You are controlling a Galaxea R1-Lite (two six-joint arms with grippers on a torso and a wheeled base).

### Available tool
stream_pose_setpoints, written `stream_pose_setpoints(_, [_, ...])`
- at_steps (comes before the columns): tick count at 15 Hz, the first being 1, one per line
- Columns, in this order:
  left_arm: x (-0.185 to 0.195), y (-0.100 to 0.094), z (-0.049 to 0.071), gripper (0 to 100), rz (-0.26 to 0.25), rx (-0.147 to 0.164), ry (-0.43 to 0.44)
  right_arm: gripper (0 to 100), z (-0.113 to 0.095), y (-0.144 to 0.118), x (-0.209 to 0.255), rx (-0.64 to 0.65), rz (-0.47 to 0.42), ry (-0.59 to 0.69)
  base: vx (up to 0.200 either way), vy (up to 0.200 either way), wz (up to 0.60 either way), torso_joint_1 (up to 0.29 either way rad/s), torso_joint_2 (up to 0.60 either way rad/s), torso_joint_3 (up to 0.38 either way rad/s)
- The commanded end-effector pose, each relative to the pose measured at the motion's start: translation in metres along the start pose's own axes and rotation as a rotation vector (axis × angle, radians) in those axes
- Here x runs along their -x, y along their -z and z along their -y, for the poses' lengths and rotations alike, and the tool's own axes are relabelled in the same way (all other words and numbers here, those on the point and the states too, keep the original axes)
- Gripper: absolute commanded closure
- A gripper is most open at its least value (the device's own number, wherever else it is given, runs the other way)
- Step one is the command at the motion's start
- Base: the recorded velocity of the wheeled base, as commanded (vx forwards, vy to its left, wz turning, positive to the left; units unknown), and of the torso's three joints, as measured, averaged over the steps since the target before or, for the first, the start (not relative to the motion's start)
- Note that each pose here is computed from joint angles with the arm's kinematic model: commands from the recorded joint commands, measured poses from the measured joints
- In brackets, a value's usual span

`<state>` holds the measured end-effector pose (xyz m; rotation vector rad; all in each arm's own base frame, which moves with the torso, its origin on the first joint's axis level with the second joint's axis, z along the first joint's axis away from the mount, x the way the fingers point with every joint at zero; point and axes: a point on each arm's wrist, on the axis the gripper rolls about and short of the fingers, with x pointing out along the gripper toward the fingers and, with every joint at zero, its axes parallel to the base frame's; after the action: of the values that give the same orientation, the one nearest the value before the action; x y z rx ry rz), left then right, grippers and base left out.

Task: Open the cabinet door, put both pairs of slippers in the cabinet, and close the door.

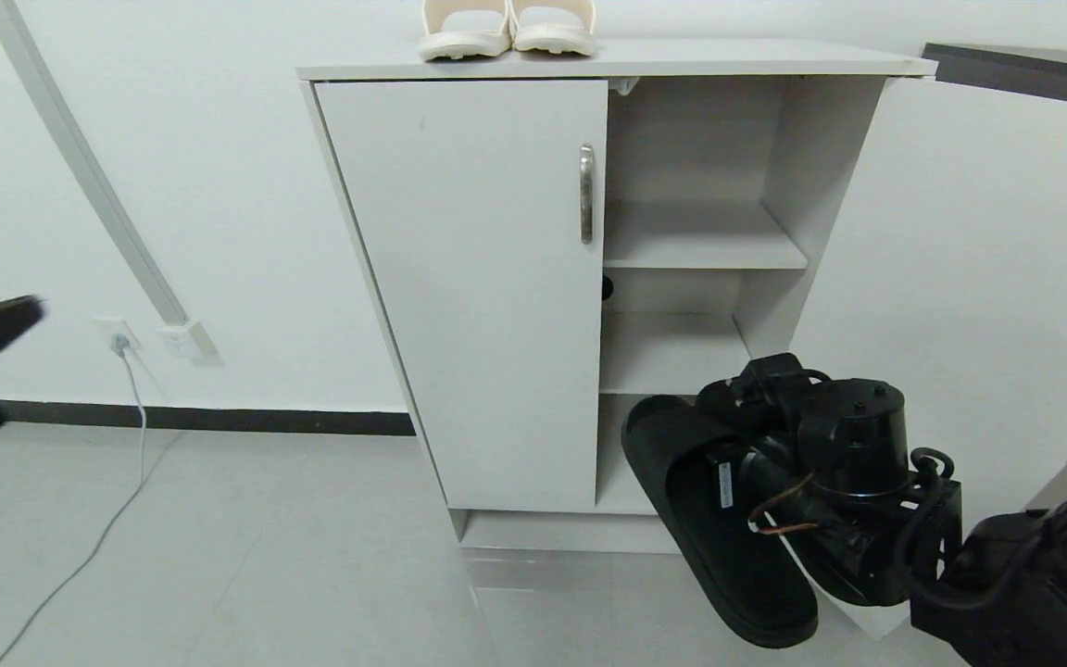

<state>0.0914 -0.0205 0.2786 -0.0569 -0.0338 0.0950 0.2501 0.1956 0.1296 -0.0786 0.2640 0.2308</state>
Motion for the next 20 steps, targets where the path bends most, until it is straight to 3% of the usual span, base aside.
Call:
stream_pose_setpoints(1, [0.086, 0.048, -0.041, 100, 0.119, -0.021, -0.326, 100, -0.004, 0.002, 0.001, 0.006, -0.005, -0.011, 0.000, 0.000, 0.00, 0.000, 0.00, 0.000])
stream_pose_setpoints(4, [0.113, 0.115, -0.047, 100, 0.105, -0.034, -0.348, 100, -0.006, 0.008, 0.001, 0.018, -0.024, -0.015, 0.000, 0.000, 0.00, 0.000, 0.00, 0.000])
stream_pose_setpoints(5, [0.117, 0.131, -0.047, 100, 0.108, -0.040, -0.291, 100, -0.006, 0.009, 0.000, 0.019, -0.027, -0.015, 0.000, 0.000, 0.00, 0.000, 0.00, 0.000])
stream_pose_setpoints(7, [0.121, 0.158, -0.047, 100, 0.106, -0.084, -0.175, 100, -0.008, 0.010, 0.000, 0.024, -0.031, -0.021, 0.000, 0.000, 0.00, 0.000, 0.00, 0.000])
stream_pose_setpoints(9, [0.120, 0.180, -0.047, 100, 0.087, -0.114, -0.116, 100, -0.010, 0.010, 0.002, 0.025, -0.026, -0.028, 0.000, 0.000, 0.00, 0.000, 0.00, 0.000])
stream_pose_setpoints(10, [0.118, 0.187, -0.047, 100, 0.067, -0.116, -0.116, 100, -0.011, 0.010, 0.002, 0.024, -0.023, -0.031, 0.000, 0.000, 0.00, 0.000, 0.00, 0.000])
stream_pose_setpoints(11, [0.118, 0.188, -0.047, 100, 0.054, -0.099, -0.113, 100, -0.011, 0.010, 0.003, 0.024, -0.019, -0.033, 0.000, 0.000, 0.00, 0.000, 0.00, 0.000])
stream_pose_setpoints(12, [0.118, 0.191, -0.047, 100, 0.027, -0.064, -0.095, 100, -0.012, 0.011, 0.004, 0.024, -0.013, -0.038, 0.000, 0.000, 0.00, 0.000, 0.00, 0.000])
stream_pose_setpoints(13, [0.118, 0.194, -0.046, 100, 0.005, -0.052, -0.040, 100, -0.013, 0.011, 0.004, 0.027, -0.015, -0.040, 0.000, 0.000, 0.00, 0.000, 0.00, 0.000])
stream_pose_setpoints(15, [0.118, 0.198, -0.043, 100, -0.045, -0.072, 0.078, 100, -0.013, 0.012, 0.004, 0.027, -0.015, -0.040, 0.000, 0.000, 0.00, 0.000, 0.00, 0.000])
stream_pose_setpoints(17, [0.118, 0.198, -0.043, 100, -0.035, -0.088, 0.094, 100, -0.013, 0.012, 0.004, 0.028, -0.016, -0.042, 0.000, 0.000, 0.00, 0.000, 0.00, 0.000])
stream_pose_setpoints(18, [0.118, 0.198, -0.043, 100, -0.037, -0.060, 0.104, 100, -0.013, 0.013, 0.004, 0.029, -0.019, -0.042, 0.000, 0.000, 0.00, 0.000, 0.00, 0.000])
stream_pose_setpoints(19, [0.118, 0.198, -0.042, 100, -0.037, -0.064, 0.113, 100, -0.013, 0.013, 0.003, 0.030, -0.020, -0.041, 0.000, 0.000, 0.00, 0.000, 0.00, 0.000])
stream_pose_setpoints(20, [0.118, 0.198, -0.042, 100, -0.036, -0.090, 0.119, 100, -0.015, 0.014, 0.001, 0.032, -0.023, -0.042, 0.000, 0.000, 0.00, 0.000, 0.00, 0.000])
